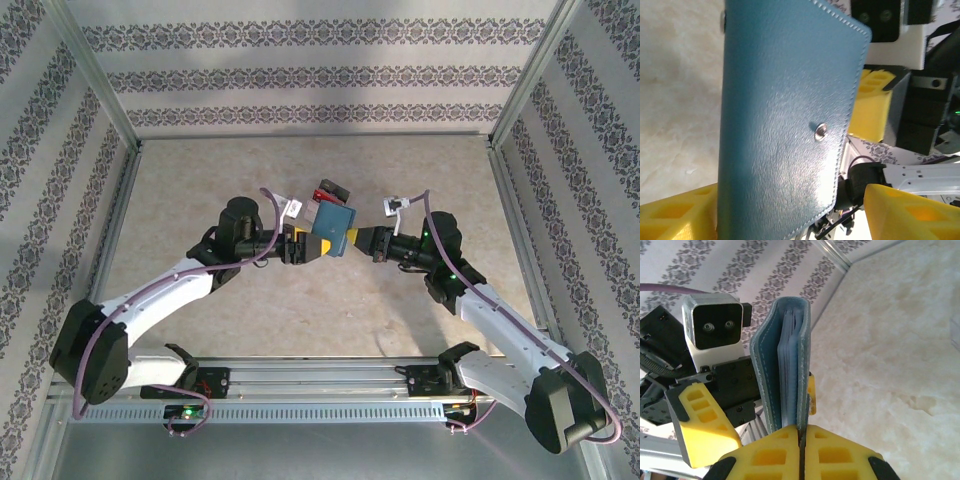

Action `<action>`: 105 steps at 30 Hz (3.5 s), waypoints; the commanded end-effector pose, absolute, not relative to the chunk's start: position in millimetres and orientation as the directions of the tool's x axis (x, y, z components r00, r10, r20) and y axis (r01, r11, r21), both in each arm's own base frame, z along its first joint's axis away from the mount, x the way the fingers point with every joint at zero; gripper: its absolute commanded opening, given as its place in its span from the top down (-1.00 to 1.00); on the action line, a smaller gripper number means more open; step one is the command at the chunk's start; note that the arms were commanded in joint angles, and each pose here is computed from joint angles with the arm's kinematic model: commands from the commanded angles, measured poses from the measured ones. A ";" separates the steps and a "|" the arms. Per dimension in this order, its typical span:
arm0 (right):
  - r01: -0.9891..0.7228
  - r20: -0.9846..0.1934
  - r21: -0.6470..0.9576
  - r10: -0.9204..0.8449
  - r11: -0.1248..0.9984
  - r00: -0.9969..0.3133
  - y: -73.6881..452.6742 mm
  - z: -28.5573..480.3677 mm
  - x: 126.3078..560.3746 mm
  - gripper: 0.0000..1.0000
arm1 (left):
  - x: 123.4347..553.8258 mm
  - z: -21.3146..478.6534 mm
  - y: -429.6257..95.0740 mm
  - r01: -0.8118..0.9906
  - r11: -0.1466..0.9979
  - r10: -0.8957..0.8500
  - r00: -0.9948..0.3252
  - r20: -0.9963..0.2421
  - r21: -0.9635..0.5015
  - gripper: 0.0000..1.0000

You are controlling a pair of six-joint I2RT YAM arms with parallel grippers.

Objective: Take the credit cards out of the card holder

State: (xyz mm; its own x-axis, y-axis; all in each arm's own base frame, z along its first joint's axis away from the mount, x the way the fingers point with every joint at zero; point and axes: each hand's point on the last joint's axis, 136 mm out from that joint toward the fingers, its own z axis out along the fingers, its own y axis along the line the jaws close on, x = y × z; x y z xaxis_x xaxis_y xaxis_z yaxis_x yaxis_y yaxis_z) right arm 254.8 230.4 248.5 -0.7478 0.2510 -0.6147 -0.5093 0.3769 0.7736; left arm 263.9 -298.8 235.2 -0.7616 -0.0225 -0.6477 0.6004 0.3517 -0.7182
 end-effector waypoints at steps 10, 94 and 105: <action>-0.478 -0.607 0.772 0.260 0.419 -0.751 231.1 251.1 263.3 1.00 | 272.4 212.7 -304.8 0.591 0.375 -0.003 -0.770 -0.638 -0.715 -0.57; -0.362 -0.585 0.614 0.097 0.702 -0.805 236.4 246.1 254.0 1.00 | 276.6 195.8 -328.3 0.576 0.408 0.021 -0.781 -0.624 -0.708 -0.44; -0.366 -0.604 0.599 0.102 0.712 -0.790 229.0 251.2 249.9 1.00 | 274.3 198.1 -324.9 0.573 0.413 0.013 -0.781 -0.624 -0.708 -0.18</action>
